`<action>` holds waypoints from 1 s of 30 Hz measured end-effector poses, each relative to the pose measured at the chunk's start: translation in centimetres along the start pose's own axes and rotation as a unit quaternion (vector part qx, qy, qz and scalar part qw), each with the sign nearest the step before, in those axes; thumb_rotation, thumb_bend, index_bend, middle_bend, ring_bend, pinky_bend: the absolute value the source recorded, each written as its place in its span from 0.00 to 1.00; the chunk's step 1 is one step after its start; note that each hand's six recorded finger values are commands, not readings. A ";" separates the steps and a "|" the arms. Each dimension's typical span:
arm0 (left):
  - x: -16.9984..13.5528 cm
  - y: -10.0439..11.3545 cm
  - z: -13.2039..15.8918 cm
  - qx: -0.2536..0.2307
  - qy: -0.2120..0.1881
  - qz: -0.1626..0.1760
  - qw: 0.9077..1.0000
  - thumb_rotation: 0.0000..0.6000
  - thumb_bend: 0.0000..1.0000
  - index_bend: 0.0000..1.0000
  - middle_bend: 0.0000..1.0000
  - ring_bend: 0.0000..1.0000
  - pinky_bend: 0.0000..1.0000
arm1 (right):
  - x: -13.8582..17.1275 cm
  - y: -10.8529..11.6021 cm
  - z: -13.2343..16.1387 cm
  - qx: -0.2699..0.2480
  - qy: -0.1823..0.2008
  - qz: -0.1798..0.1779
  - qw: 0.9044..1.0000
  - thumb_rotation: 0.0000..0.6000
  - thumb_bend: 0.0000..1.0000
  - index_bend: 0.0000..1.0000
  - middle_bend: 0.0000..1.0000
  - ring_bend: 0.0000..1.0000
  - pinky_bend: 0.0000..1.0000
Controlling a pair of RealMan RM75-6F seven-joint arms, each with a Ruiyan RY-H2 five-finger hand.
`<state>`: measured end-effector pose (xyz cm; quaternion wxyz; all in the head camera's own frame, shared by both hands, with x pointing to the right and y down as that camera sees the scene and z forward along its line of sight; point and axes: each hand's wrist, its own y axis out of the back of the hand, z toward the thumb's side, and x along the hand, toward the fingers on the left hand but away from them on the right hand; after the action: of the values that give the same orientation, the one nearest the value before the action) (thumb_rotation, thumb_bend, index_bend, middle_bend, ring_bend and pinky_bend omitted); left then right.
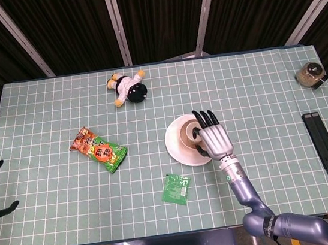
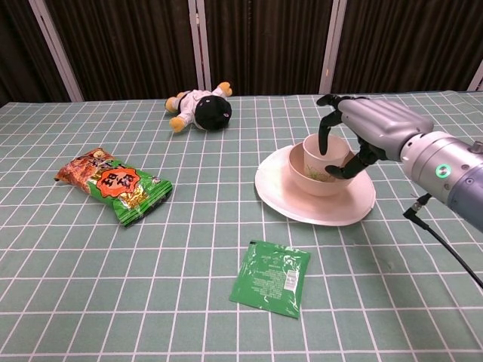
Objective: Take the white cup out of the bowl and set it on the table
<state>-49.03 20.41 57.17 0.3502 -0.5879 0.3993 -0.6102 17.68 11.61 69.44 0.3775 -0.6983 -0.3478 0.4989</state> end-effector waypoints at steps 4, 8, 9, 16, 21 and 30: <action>0.1 0.0 0.0 -0.001 -0.001 -0.001 1.000 1.00 0.00 0.00 0.00 0.00 0.00 | -0.4 -0.4 -0.2 0.001 -0.005 0.002 1.000 1.00 0.29 0.52 0.00 0.00 0.00; 0.1 0.0 0.0 -0.002 -0.002 -0.001 1.000 1.00 0.00 0.00 0.00 0.00 0.00 | -0.7 -0.9 -0.5 0.000 -0.011 0.008 1.000 1.00 0.36 0.54 0.00 0.00 0.00; 0.1 0.0 0.1 -0.002 -0.002 -0.001 1.000 1.00 0.00 0.00 0.00 0.00 0.00 | -0.7 -1.0 -0.5 0.000 -0.012 0.009 1.000 1.00 0.38 0.55 0.00 0.00 0.00; 0.2 0.0 0.0 -0.003 -0.002 -0.002 1.000 1.00 0.00 0.00 0.00 0.00 0.00 | -0.8 -1.5 -0.4 -0.006 -0.013 0.011 1.000 1.00 0.42 0.60 0.00 0.00 0.00; 0.2 0.0 0.0 -0.003 -0.002 -0.002 1.000 1.00 0.00 0.00 0.00 0.00 0.00 | -0.7 -0.8 0.0 -0.009 -0.005 -0.003 1.000 1.00 0.43 0.60 0.00 0.00 0.00; 0.2 0.0 0.1 0.000 -0.003 -0.002 1.000 1.00 0.00 0.00 0.00 0.00 0.00 | 0.6 4.1 -0.3 -0.014 0.007 -0.067 0.998 1.00 0.43 0.60 0.00 0.00 0.00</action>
<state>-48.91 20.20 57.27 0.3504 -0.5906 0.3968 -0.6091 18.55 10.10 65.70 0.4026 -0.6819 -0.3979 0.4632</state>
